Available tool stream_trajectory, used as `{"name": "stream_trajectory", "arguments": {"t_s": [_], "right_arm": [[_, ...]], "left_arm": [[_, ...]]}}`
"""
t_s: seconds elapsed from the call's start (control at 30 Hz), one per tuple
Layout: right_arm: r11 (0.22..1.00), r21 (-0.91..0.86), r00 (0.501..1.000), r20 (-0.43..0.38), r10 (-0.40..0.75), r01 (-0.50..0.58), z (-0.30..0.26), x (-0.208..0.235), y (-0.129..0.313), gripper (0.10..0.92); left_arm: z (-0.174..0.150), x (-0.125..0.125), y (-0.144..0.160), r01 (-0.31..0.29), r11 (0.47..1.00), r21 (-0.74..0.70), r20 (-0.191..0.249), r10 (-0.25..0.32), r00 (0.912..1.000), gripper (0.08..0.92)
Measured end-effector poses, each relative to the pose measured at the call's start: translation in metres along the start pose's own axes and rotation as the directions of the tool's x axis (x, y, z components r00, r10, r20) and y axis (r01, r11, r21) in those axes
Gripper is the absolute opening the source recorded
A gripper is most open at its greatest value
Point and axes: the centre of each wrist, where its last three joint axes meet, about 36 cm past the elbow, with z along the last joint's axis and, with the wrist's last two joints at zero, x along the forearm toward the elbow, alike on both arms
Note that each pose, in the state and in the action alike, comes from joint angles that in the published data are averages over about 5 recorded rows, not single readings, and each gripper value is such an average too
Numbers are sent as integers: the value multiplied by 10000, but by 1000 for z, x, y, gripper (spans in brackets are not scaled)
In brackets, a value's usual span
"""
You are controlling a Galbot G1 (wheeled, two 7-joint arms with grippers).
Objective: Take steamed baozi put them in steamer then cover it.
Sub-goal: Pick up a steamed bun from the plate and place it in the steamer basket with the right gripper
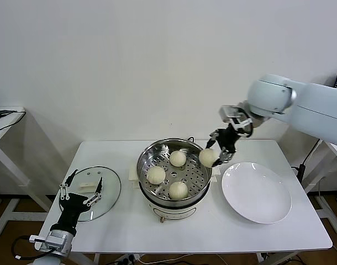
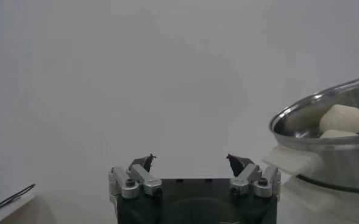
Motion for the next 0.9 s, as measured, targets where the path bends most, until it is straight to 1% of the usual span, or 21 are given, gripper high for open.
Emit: {"name": "stream_trajectory", "arguments": {"t_s": [0.33,0.9], "right_arm": [[9978,200,9974,-359,-632,639,-26,-44,-26,686],[9929,155,9883,-988,-1159,1180,-24,-89,-36,687]], "left_arm": [[4,-4,4,70,10000,46,-42,-70,10000,823],[15,-8,6,31,9999,103,-202,-29,9998,823]]}}
